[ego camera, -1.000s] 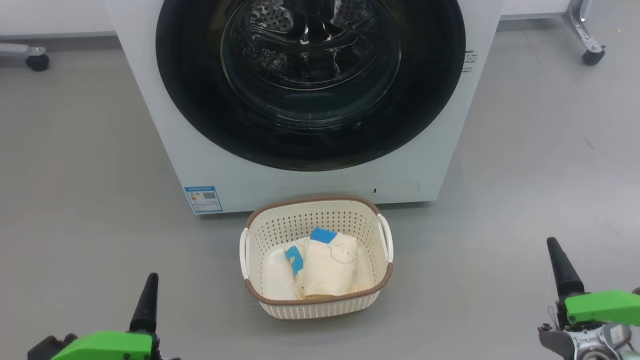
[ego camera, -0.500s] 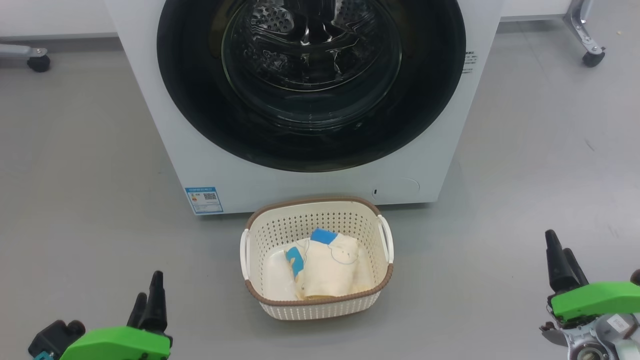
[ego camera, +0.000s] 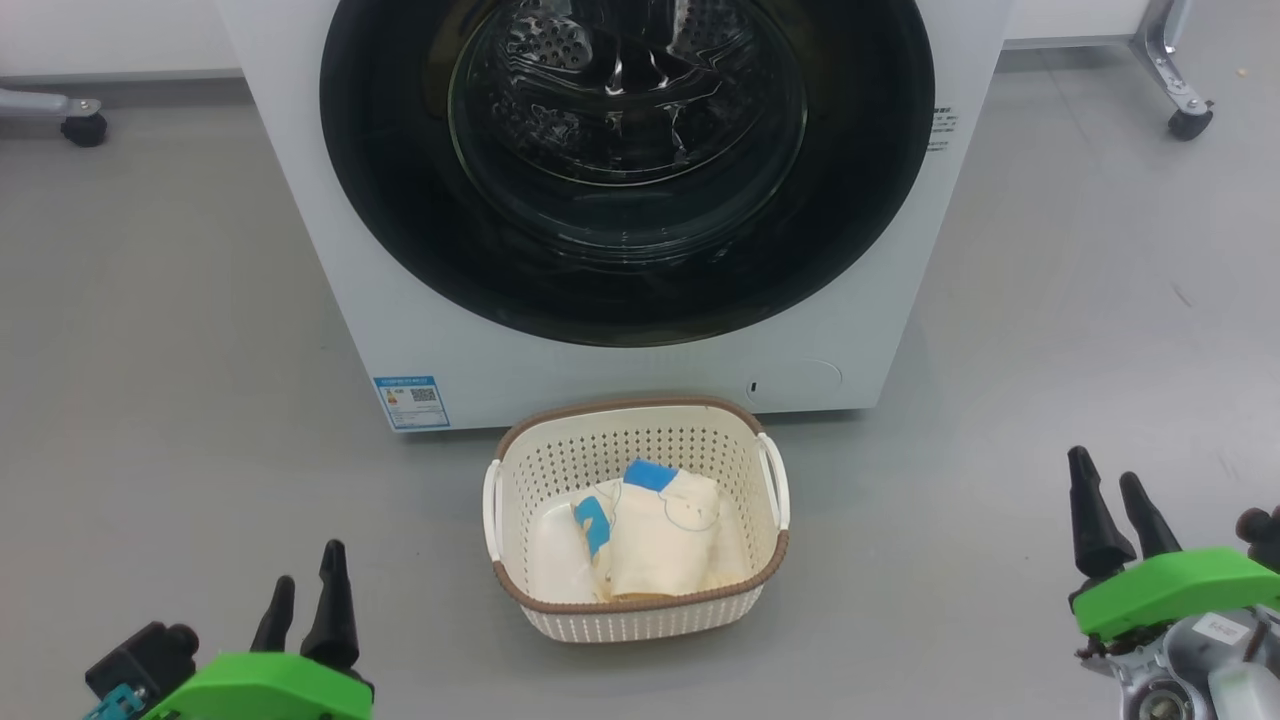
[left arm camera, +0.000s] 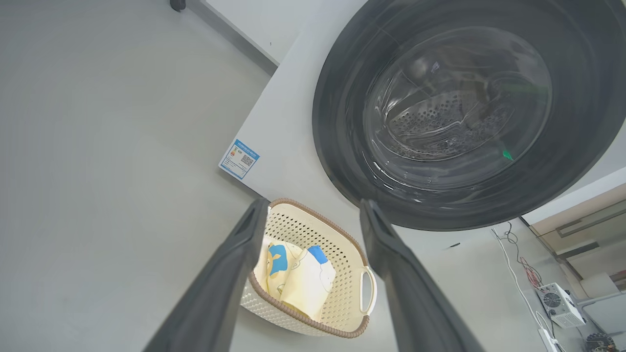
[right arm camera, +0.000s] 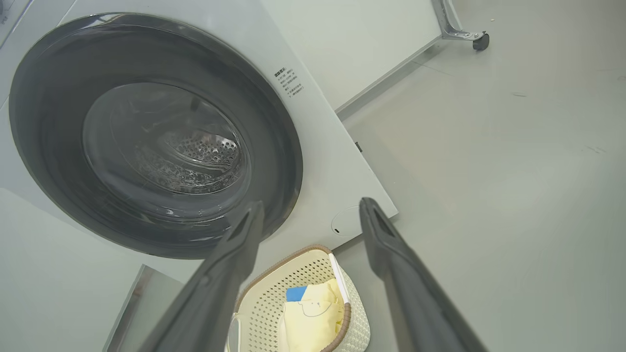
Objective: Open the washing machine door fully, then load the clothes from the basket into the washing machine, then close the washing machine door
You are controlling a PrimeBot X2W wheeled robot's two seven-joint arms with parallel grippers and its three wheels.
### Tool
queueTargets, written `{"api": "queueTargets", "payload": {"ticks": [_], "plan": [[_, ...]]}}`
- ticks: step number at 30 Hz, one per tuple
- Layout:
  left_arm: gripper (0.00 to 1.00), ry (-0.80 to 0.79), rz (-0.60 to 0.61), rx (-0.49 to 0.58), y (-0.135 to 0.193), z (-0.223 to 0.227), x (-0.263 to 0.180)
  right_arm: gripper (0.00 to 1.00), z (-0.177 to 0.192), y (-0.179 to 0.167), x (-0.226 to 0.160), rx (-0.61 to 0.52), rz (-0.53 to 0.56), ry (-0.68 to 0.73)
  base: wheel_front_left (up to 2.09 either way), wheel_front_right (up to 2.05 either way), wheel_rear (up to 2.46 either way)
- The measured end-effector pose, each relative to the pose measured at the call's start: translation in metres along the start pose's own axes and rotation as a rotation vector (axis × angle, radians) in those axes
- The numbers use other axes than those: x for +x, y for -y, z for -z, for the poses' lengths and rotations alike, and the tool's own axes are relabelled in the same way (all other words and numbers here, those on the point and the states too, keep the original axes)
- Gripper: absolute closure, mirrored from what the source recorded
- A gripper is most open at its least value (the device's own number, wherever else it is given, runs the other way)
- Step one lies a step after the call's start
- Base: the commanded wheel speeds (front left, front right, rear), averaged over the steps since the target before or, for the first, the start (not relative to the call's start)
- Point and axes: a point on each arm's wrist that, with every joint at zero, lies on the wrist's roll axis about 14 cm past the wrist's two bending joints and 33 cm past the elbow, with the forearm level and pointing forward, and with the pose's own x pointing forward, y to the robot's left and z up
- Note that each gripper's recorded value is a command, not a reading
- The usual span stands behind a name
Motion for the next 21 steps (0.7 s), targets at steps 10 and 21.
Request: {"api": "queueTargets", "payload": {"ticks": [10, 21], "plan": [[0.00, 0.012, 0.022, 0.148, 0.007, 0.002, -0.001, 0.00, -0.003, -0.004, -0.002, -0.152, -0.016, 0.008, 0.00, 0.00, 0.00], [0.00, 0.051, 0.056, 0.280, 0.018, -0.003, 0.001, 0.00, -0.003, -0.008, -0.003, -0.298, -0.028, 0.012, 0.00, 0.00, 0.00]]}}
